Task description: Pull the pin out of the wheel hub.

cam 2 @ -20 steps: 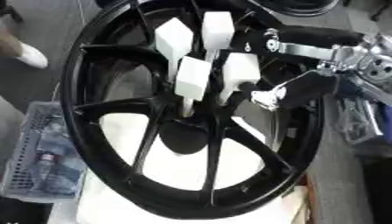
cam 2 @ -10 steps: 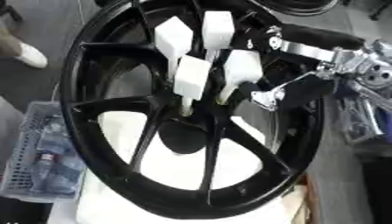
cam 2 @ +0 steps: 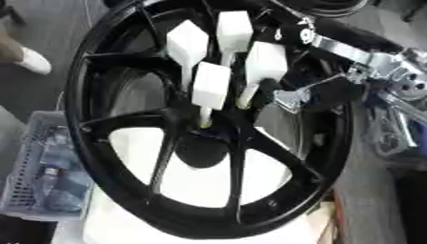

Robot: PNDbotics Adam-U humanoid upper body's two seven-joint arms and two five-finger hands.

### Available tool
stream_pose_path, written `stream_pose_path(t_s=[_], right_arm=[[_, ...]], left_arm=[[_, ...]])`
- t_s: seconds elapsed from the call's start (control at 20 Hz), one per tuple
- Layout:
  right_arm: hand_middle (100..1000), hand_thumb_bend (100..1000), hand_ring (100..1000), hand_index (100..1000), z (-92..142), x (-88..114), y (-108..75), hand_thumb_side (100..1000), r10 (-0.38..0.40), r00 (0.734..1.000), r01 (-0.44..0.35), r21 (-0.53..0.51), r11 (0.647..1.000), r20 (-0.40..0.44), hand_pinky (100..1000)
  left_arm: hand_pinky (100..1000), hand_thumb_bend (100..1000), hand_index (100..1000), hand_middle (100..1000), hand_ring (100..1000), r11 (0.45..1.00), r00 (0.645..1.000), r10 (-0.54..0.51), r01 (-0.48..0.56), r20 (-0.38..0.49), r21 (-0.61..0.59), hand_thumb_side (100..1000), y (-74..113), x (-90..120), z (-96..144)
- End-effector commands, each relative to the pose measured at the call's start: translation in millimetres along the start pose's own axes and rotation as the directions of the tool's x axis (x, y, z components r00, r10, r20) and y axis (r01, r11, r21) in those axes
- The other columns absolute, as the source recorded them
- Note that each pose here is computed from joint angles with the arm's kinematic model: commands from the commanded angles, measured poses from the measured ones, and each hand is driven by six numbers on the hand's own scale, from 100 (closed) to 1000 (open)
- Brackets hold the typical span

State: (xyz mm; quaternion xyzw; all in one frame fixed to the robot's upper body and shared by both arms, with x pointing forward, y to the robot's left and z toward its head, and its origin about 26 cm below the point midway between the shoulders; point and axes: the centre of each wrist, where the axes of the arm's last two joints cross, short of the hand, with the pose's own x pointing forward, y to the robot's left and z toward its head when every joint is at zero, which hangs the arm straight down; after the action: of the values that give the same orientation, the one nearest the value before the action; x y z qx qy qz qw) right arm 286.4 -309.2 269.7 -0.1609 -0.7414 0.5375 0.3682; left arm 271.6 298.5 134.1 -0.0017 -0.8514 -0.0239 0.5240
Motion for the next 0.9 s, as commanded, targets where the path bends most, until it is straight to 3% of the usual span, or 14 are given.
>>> stream_pose_path(t_s=[0.05, 0.5, 0.7, 0.9], right_arm=[[434, 100, 802, 528, 3, 7, -24.2, 457, 0.016, 1.000, -0.016, -0.020, 1.000, 0.020, 480], [424, 100, 787, 514, 18, 21, -76.1, 408, -0.011, 0.999, 0.014, -0.105, 0.994, 0.037, 446], [425, 100, 786, 515, 30, 26, -96.4, 352, -0.017, 1.000, 0.019, -0.195, 0.981, 0.012, 440], [426, 100, 788, 516, 46, 24, -108.0, 317, -0.018, 0.999, 0.002, -0.342, 0.940, -0.043, 426]], left_arm=[[806, 150, 731, 648, 806, 1.000, 1.000, -0.020, 0.020, 0.016, 0.000, 870, 3.6, 6, -1], [807, 149, 728, 649, 806, 0.999, 1.000, -0.029, 0.028, 0.006, 0.027, 871, 7.5, 4, 3], [807, 147, 728, 649, 805, 0.998, 0.999, -0.041, 0.040, 0.006, 0.053, 869, 11.1, 4, 5], [807, 142, 728, 648, 805, 0.995, 0.998, -0.054, 0.053, 0.009, 0.082, 866, 14.5, 4, 8]])
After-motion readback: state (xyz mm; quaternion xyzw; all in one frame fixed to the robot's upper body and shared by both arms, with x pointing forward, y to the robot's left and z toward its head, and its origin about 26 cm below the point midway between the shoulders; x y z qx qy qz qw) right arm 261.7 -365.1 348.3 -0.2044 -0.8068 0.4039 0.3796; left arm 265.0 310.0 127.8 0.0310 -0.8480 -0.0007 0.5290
